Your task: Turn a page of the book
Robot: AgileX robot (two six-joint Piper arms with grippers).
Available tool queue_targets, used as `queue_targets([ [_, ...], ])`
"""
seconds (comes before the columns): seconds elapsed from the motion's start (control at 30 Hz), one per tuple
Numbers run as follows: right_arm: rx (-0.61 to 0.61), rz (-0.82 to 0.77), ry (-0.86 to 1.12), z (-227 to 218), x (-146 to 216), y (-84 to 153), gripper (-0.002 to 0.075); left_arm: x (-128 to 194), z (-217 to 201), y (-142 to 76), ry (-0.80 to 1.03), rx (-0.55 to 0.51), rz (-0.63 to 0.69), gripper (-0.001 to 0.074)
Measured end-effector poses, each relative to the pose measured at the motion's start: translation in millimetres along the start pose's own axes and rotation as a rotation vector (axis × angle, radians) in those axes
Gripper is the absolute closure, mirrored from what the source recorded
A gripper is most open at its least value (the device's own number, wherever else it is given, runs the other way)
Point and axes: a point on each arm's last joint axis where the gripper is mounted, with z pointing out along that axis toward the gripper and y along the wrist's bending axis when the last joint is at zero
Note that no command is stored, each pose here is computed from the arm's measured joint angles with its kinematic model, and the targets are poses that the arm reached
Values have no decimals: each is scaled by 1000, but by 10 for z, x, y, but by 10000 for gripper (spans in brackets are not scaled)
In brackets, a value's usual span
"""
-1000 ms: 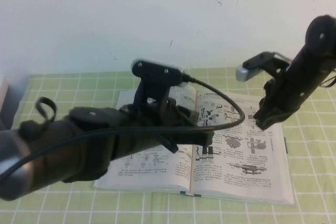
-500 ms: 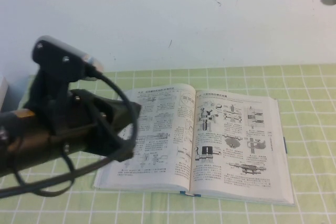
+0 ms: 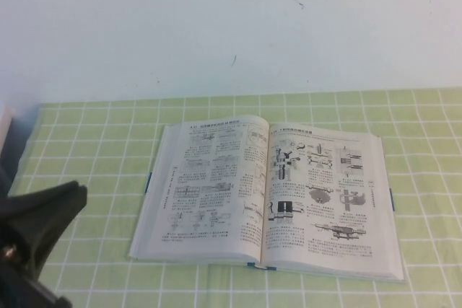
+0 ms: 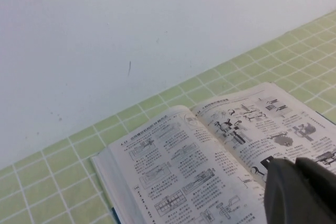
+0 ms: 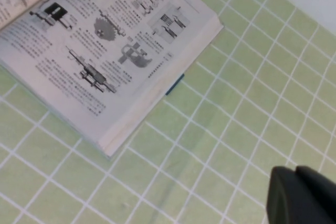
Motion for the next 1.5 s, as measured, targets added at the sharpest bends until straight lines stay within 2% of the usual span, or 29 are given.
queue_targets([
  [0.33, -4, 90, -224, 181, 1026, 533, 725, 561, -470, -136, -143, -17, 75, 737],
  [0.47, 1, 96, -249, 242, 1259, 639, 725, 684, -538, -152, -189, -29, 84, 737],
  [1.27, -29, 125, -265, 234, 1320, 695, 726, 780, -555, -202, -148, 18, 92, 737],
  [1.43, -29, 125, -265, 234, 1320, 695, 726, 801, -607, -116, -172, -155, 216, 737],
  [1.5, -29, 125, -265, 234, 1320, 695, 726, 842, -607, -69, -169, -240, 219, 737],
])
